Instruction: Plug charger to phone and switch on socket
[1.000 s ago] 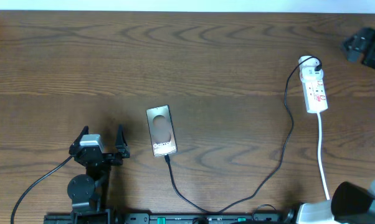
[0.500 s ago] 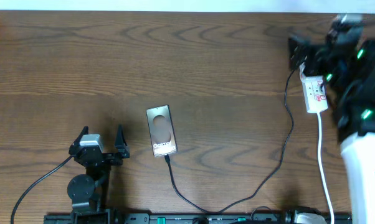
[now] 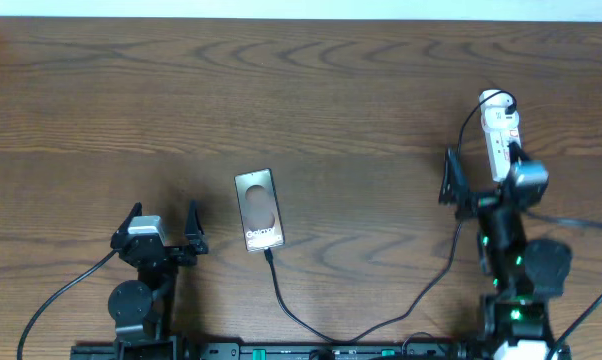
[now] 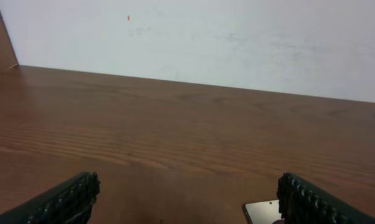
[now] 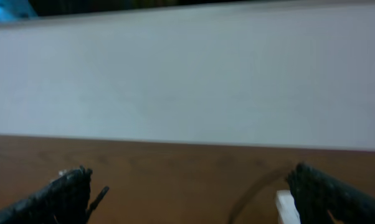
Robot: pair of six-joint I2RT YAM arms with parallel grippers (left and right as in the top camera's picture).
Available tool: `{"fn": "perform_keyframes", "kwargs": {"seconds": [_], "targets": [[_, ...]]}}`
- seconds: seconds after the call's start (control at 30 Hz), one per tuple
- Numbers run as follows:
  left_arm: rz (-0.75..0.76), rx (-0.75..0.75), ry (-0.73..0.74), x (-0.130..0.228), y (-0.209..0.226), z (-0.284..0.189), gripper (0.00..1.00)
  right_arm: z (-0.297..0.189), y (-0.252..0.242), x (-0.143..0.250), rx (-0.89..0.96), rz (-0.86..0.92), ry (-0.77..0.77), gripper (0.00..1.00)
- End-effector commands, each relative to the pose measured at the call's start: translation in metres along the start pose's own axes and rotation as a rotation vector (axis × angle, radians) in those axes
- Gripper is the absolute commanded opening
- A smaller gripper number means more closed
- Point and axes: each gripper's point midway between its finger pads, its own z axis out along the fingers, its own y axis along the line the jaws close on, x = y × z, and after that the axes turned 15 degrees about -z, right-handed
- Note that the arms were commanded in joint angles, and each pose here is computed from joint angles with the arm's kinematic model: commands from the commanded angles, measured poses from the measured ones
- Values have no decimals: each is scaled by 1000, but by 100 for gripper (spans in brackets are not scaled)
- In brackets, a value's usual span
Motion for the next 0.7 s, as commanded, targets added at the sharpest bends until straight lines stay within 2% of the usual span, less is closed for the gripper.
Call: {"fn": "perform_keyframes", "kwargs": {"seconds": [0.0, 0.17, 0.67], "targets": [[0, -4, 50, 14, 3, 0, 93, -17, -1, 17, 51, 1, -11, 99], [0, -5, 50, 14, 3, 0, 93, -35, 4, 36, 65, -4, -39, 99], [0, -5, 50, 14, 3, 0, 93, -60, 0, 80, 124, 15, 142, 99]]}}
